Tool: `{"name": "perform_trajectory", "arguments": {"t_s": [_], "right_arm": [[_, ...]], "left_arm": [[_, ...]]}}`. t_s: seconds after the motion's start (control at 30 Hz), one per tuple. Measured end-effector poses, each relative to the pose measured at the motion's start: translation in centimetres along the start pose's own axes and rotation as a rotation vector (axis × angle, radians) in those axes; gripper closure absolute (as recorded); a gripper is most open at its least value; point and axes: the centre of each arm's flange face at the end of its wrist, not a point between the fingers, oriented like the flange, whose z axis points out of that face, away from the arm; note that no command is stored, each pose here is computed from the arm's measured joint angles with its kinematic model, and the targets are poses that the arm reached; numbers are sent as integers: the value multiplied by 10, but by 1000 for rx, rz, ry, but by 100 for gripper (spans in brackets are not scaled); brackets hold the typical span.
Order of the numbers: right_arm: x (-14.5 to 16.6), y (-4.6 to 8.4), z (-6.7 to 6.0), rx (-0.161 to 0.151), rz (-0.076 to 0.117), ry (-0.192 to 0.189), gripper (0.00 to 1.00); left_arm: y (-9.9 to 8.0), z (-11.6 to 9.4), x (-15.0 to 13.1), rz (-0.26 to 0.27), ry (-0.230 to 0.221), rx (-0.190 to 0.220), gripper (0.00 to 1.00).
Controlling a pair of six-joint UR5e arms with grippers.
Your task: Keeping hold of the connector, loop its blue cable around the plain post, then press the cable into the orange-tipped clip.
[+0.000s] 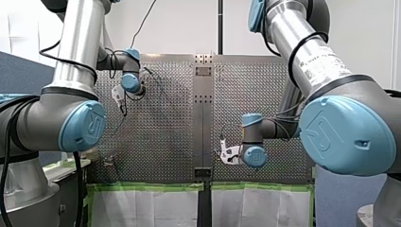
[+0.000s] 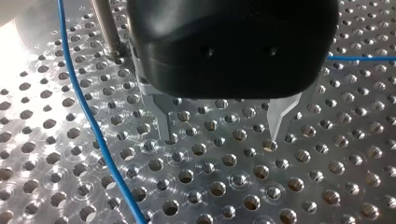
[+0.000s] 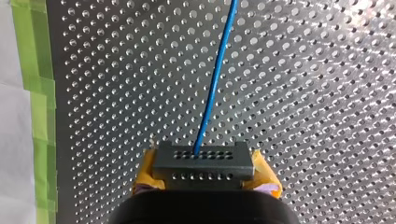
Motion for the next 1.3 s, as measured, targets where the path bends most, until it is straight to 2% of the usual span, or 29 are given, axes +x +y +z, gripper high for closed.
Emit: {"name": "perform_trajectory", "arguments": {"t_s": [0.17, 0.37, 0.53, 0.7, 0.87, 1.0, 1.13, 1.3], "right_arm": [[-3, 4, -2, 17, 17, 19, 100], [-11, 14, 1, 1, 34, 12, 100], [-26, 21, 1, -14, 36, -11, 100], [-30, 23, 2, -18, 38, -12, 100], [-30, 22, 3, -12, 43, -4, 100], [-30, 22, 3, -10, 45, 0, 100], [-29, 22, 4, -9, 47, 3, 100], [-29, 22, 4, -9, 53, 4, 100]], "left_arm": [[-1, 0, 0, 0, 0, 2, 0], [-3, -1, 2, 0, 5, 4, 0], [-6, -3, 3, 1, 11, 9, 0], [-12, -7, 8, -8, 31, 14, 0], [-28, -21, 17, -42, 73, 7, 0], [-41, -37, 20, -45, 105, 6, 0], [-42, -56, 18, -62, 138, 0, 0], [-40, -80, 16, -83, 179, 14, 0]]}}
